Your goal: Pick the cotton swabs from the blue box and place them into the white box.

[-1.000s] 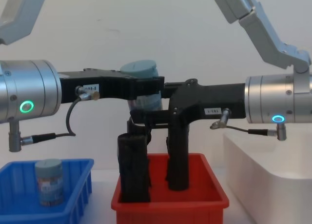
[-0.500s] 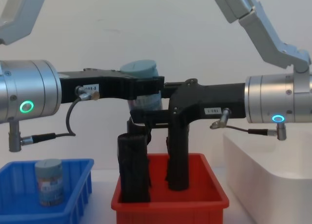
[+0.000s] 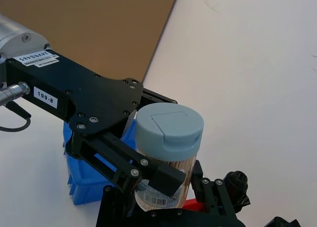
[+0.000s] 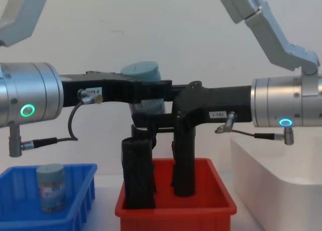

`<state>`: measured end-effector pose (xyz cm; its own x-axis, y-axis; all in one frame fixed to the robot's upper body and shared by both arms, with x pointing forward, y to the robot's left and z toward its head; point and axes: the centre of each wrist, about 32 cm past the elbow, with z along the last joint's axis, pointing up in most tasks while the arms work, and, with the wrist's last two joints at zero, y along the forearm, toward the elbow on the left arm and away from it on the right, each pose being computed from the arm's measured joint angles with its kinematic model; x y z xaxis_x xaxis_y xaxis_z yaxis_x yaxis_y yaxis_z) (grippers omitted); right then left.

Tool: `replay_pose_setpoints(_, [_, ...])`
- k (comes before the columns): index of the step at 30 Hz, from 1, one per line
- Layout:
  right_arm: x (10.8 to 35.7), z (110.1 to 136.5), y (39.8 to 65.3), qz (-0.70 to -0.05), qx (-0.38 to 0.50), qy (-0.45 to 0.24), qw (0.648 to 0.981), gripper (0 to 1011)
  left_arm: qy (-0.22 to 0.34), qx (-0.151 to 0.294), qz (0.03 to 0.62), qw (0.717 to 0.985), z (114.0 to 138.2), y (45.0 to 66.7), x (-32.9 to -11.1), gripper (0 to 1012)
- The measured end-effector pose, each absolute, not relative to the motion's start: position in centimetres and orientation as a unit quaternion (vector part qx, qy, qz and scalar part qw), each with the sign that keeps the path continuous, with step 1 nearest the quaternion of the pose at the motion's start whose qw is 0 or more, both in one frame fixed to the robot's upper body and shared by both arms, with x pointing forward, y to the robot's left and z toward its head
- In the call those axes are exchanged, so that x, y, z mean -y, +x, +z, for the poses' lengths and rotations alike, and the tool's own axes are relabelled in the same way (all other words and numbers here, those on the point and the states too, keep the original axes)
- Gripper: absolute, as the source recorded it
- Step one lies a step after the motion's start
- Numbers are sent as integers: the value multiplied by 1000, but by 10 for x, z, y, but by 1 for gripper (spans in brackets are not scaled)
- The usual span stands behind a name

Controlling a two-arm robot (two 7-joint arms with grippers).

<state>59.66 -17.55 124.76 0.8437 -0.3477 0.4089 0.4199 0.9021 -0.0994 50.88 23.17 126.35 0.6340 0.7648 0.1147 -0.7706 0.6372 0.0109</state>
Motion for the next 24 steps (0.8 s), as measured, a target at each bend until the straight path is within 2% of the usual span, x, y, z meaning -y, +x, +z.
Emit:
replay_pose_setpoints(1, [176,1248,597,-201,195,-93,956,667,29,50,425,903,1264,509,-232,830])
replay_pose_setpoints(7, [176,1248,597,-202,195,-93,955,665,29,50,425,903,1264,509,-232,1003])
replay_pose_setpoints(24, [199,1243,591,-272,195,-102,937,667,29,50,424,904,1264,509,-232,1003])
